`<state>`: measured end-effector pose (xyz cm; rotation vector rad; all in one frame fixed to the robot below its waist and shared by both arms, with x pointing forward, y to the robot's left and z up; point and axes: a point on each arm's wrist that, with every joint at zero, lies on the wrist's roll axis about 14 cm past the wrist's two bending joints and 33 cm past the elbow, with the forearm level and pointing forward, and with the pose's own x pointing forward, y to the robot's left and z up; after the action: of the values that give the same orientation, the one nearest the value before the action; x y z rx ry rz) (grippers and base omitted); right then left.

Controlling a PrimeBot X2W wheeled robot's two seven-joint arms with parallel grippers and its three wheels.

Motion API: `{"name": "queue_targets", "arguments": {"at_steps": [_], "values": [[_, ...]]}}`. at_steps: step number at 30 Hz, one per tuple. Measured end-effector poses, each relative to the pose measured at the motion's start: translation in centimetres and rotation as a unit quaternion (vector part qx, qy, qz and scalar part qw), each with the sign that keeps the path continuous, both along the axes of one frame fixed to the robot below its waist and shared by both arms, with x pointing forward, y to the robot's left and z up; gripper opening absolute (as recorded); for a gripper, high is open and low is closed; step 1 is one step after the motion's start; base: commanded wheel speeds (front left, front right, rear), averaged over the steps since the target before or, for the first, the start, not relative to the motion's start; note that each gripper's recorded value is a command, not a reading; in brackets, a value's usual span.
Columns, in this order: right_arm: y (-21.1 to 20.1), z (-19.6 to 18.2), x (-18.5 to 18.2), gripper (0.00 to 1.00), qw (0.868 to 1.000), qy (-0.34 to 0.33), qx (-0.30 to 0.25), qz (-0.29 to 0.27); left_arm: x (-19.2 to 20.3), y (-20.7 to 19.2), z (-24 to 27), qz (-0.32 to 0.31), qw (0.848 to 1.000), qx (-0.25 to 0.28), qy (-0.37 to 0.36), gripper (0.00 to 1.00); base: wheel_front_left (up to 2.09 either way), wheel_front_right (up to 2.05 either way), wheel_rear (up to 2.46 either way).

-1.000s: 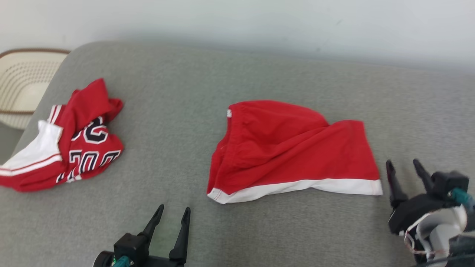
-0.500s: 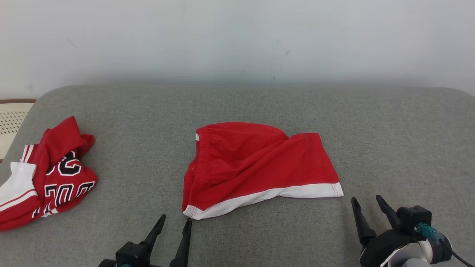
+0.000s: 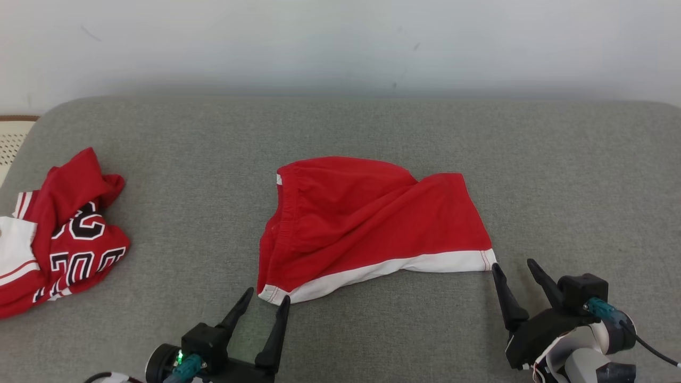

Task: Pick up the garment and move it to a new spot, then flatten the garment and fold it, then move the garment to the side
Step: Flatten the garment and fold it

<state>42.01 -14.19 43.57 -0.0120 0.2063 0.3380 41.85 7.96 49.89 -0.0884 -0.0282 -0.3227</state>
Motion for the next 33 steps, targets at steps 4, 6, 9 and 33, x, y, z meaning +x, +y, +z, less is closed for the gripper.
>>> {"name": "queue_targets", "arguments": {"at_steps": [4,6,9,33], "values": [[-0.3,0.0,0.3,1.0,1.0,-0.001,0.0,-0.003,1.0,-0.2,-0.3,-0.002,1.0,0.001,0.004,1.0,0.0,0.0,0.0],[-0.5,-0.1,0.2,1.0,1.0,0.002,0.0,-0.005,1.3,-0.3,-0.7,-0.002,1.0,0.002,0.01,1.0,0.0,0.0,0.0],[-0.8,0.1,0.5,1.0,1.0,-0.002,-0.001,-0.007,1.8,-0.6,-1.5,-0.006,1.0,0.004,0.022,1.0,0.0,0.0,0.0],[-0.4,-0.4,1.1,1.0,1.0,0.001,-0.003,0.006,2.5,-0.4,-5.0,-0.015,0.997,-0.004,0.076,0.0,0.0,0.0,0.0]]}}
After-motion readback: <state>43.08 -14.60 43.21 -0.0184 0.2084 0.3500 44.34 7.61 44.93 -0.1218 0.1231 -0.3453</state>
